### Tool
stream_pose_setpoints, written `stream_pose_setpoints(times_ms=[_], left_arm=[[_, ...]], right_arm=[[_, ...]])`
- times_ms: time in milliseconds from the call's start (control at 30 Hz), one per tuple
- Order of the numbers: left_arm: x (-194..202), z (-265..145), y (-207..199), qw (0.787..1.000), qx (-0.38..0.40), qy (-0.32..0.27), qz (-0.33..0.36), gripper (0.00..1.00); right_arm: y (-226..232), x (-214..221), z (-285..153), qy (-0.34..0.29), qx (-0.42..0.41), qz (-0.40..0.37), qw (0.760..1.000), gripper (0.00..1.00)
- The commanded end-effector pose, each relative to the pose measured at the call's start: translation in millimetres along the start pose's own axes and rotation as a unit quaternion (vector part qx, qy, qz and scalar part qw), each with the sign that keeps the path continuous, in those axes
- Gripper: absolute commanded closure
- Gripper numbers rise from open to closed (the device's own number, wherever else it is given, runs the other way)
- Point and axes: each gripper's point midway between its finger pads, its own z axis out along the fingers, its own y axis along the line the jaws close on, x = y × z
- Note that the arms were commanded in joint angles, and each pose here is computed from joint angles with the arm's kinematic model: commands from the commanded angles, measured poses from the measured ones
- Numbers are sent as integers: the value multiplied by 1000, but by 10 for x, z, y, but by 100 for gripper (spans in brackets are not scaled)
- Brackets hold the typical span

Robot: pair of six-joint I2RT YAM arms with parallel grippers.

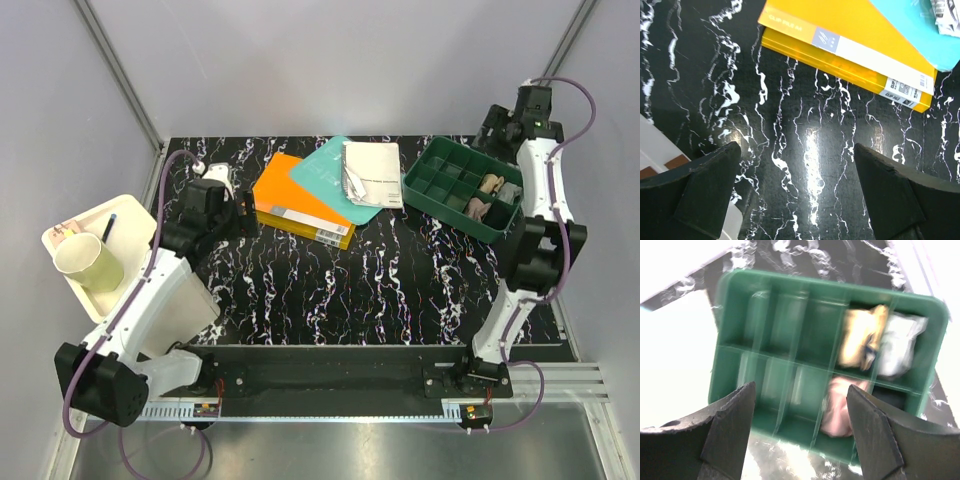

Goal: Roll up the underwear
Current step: Reset both arms

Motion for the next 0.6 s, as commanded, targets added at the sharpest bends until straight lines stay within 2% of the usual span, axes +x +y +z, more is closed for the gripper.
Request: stream_pose_setpoints(times_ms=[0, 33, 67, 100, 133, 167, 200, 233, 300, 333, 400, 433, 567], left_arm=[[-393, -195, 56, 997, -12, -74, 6, 1], [-412, -226, 49, 997, -10, -79, 6, 1], [-432, -240, 51, 996, -9, -84, 6, 1], [-448, -277, 46, 996, -6, -90, 7, 1], [-463, -300, 40, 995, -2, -97, 7, 1], [-469, -304, 28, 995, 3, -101, 8, 1], [-475, -343, -6, 994, 14, -107, 10, 1], [-489, -371, -24, 993, 21, -112, 10, 1], [-497, -418, -82, 992, 41, -121, 11, 1], [-512, -444, -100, 991, 47, -127, 11, 1], [-525, -500, -154, 988, 67, -138, 14, 1], [-536, -522, -166, 987, 71, -143, 11, 1], [-537, -595, -238, 983, 97, -157, 10, 1]], right_arm=[[711, -156, -833, -105, -106, -33, 988, 20], [732, 75, -806, -89, -109, -35, 989, 20], [815, 61, -1062, -112, -127, -40, 985, 20], [987, 99, -1163, -129, -151, -49, 979, 20], [980, 344, -1110, -114, -153, -54, 980, 19], [1059, 284, -1347, -148, -174, -58, 972, 19], [1196, 407, -1427, -148, -195, -67, 967, 19], [1172, 620, -1377, -134, -199, -69, 968, 19], [1260, 652, -1648, -162, -236, -71, 955, 19], [1238, 845, -1616, -148, -244, -71, 956, 18], [1282, 908, -1838, -165, -279, -72, 943, 18], [1238, 1078, -1784, -150, -280, -71, 946, 17], [1134, 1279, -1943, -157, -289, -74, 942, 16]])
